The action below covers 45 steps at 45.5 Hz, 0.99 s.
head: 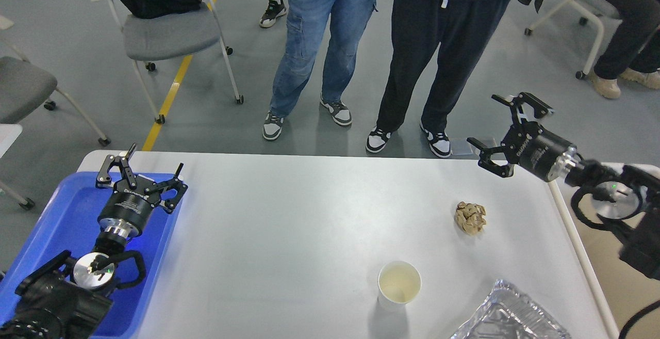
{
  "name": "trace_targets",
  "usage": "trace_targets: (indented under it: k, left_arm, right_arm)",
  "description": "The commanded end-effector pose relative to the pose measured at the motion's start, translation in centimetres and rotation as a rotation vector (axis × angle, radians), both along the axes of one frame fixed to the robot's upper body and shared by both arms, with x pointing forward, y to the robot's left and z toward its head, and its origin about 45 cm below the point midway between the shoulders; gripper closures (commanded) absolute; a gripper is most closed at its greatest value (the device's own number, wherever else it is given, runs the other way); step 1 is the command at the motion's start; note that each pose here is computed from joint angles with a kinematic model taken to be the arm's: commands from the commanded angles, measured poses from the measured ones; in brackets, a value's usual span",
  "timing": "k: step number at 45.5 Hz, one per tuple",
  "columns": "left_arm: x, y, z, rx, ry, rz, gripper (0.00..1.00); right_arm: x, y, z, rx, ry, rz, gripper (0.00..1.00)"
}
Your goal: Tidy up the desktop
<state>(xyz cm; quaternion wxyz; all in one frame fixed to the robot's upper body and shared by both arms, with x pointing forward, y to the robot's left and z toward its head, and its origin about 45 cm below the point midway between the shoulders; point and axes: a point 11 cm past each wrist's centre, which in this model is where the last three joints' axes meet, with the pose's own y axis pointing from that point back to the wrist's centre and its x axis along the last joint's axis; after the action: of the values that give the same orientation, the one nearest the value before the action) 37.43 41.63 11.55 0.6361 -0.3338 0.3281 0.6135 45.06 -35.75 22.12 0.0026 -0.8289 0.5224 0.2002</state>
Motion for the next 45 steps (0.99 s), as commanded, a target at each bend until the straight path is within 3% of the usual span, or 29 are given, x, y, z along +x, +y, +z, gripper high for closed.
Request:
trace_targets:
  k: [1, 20, 39, 45]
  left_arm:
    - [0.0, 0.0, 0.0, 0.001, 0.0, -0.001, 0.0]
    - [0.0, -0.1, 0.0, 0.001, 0.002, -0.004, 0.0]
    - [0.0, -0.1, 0.0, 0.003, 0.002, -0.004, 0.0]
    - [0.0, 0.0, -0.1, 0.002, 0.003, -0.003, 0.0]
  right_arm:
    - [-0.4, -1.5, 4.6, -0.367, 0.028, 0.177, 0.0]
    - [-3.4, -2.2, 12.9, -1.132, 0.064, 0.6, 0.0]
    - [-7.1, 1.9, 19.3, -1.501, 0.121, 0.968, 0.0]
    - [-8.1, 3.5, 19.5, -1.566, 0.149, 1.056, 0.0]
